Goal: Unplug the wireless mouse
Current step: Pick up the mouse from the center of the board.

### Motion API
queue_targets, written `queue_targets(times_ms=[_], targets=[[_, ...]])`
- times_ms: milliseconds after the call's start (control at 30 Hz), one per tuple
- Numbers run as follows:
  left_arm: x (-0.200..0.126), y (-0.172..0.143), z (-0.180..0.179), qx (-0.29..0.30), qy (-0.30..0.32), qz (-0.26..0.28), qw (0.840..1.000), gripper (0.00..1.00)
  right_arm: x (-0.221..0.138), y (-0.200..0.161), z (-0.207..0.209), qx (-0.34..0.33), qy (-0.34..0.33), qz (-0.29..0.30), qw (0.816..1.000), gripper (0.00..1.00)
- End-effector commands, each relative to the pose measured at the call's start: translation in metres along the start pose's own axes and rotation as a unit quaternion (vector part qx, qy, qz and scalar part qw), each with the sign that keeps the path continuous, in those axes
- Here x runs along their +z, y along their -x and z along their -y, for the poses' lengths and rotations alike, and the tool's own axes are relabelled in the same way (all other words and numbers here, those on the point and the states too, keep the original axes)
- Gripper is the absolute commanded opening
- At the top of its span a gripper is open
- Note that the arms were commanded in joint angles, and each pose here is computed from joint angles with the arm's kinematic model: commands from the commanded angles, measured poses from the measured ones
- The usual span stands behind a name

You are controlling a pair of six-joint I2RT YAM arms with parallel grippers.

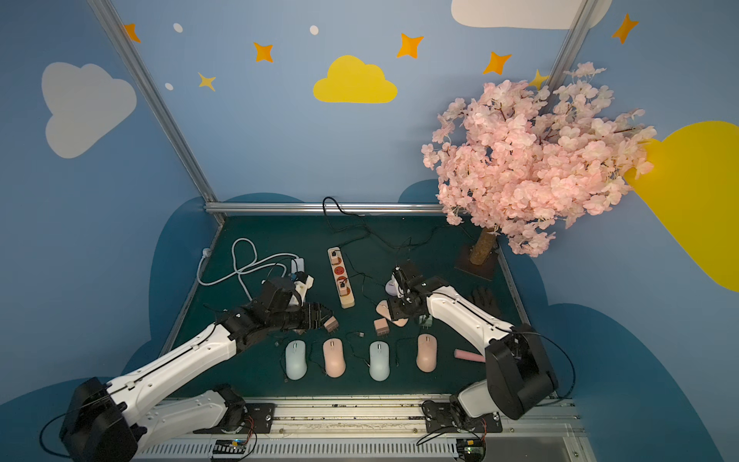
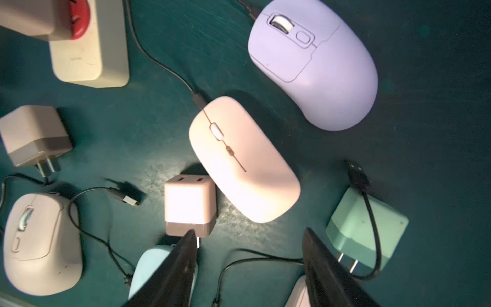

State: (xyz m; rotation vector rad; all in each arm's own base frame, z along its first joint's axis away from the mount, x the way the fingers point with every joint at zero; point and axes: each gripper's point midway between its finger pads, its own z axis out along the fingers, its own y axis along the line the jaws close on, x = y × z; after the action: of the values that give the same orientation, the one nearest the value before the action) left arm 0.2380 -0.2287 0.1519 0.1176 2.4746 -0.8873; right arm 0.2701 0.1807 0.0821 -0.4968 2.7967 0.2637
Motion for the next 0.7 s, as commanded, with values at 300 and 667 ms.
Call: queue_targets(times_ms=[300, 667], targets=[[-0.006, 0.008, 0.015, -0.043, -0.092, 0.031, 0.994, 0.69, 0.031, 0.003, 0.003, -0.115, 0.004, -0.081, 0.990, 0.74], [-0.015, 0.014, 0.001, -0.065, -0.102, 0.036, 0.992, 0.67, 0.051, 0.007, 0.008, -0.180, -0.004, -0.092, 0.979, 0.78]])
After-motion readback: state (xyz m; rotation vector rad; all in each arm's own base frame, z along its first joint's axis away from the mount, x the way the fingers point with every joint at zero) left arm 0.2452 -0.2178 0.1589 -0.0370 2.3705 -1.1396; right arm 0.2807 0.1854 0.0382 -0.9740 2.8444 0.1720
